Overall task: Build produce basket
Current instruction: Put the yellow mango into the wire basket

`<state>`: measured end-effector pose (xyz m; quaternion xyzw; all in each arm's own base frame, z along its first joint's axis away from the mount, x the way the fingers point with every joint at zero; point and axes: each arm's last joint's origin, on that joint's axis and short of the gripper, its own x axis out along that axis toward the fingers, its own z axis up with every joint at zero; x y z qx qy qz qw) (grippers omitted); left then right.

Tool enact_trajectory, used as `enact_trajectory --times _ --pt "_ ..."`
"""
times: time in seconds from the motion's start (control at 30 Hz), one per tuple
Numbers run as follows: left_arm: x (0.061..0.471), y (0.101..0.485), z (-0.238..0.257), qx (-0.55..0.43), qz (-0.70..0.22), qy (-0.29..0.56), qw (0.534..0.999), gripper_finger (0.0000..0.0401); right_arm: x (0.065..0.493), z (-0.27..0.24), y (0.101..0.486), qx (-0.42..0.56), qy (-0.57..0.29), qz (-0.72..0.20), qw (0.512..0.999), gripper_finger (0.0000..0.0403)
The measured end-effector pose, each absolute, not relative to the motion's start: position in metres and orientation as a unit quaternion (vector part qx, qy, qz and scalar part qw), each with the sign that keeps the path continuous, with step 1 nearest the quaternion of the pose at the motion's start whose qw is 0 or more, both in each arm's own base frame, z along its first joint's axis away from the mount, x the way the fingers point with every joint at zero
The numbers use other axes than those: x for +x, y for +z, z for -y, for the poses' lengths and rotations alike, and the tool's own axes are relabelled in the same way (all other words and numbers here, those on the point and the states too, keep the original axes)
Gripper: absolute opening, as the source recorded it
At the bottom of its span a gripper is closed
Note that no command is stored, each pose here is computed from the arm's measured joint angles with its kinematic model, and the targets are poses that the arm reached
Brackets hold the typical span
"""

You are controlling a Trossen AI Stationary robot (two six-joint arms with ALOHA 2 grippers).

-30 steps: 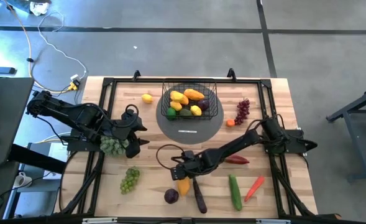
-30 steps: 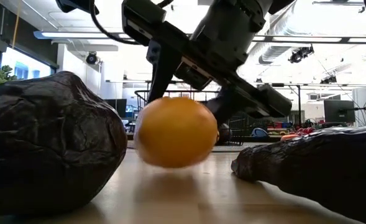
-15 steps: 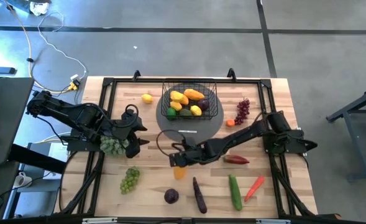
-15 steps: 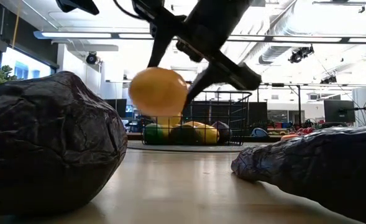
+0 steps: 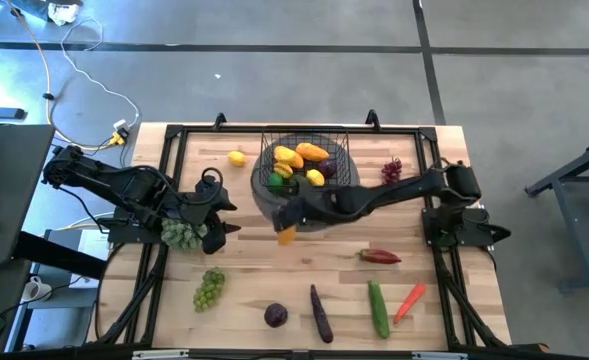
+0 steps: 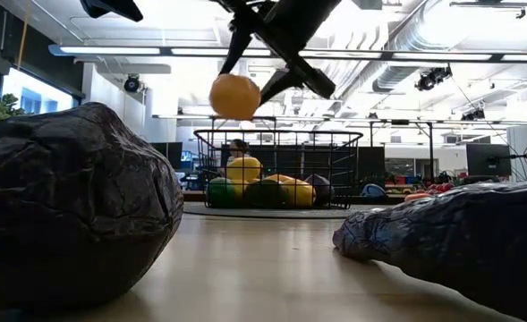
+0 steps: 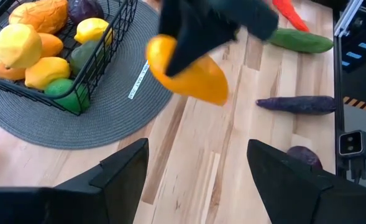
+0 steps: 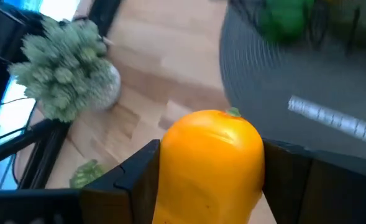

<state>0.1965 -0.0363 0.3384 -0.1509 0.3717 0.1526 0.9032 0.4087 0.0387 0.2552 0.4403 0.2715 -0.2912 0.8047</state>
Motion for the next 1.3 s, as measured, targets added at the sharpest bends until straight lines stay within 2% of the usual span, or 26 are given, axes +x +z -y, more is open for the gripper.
enact_trajectory --times 0.33,0.53,0.93,1.3 --pt "0.197 0.339 0.036 -0.150 -0.371 0.152 0.904 0.0264 0.384 0.031 0.309 0.311 -0.257 -0.252 0.880 0.0201" --pt "0.197 0.339 0.036 -0.150 -0.371 0.152 0.904 0.0264 0.368 0.072 0.324 0.203 -0.260 -0.264 0.906 0.0201" --pt "0.197 0.338 0.037 -0.162 -0.373 0.149 0.902 0.0264 0.353 0.134 0.307 0.010 -0.261 -0.366 0.893 0.0201" --pt "0.197 0.338 0.037 -0.200 -0.367 0.163 0.894 0.0264 0.354 0.172 0.268 -0.114 -0.213 -0.472 0.848 0.0201"
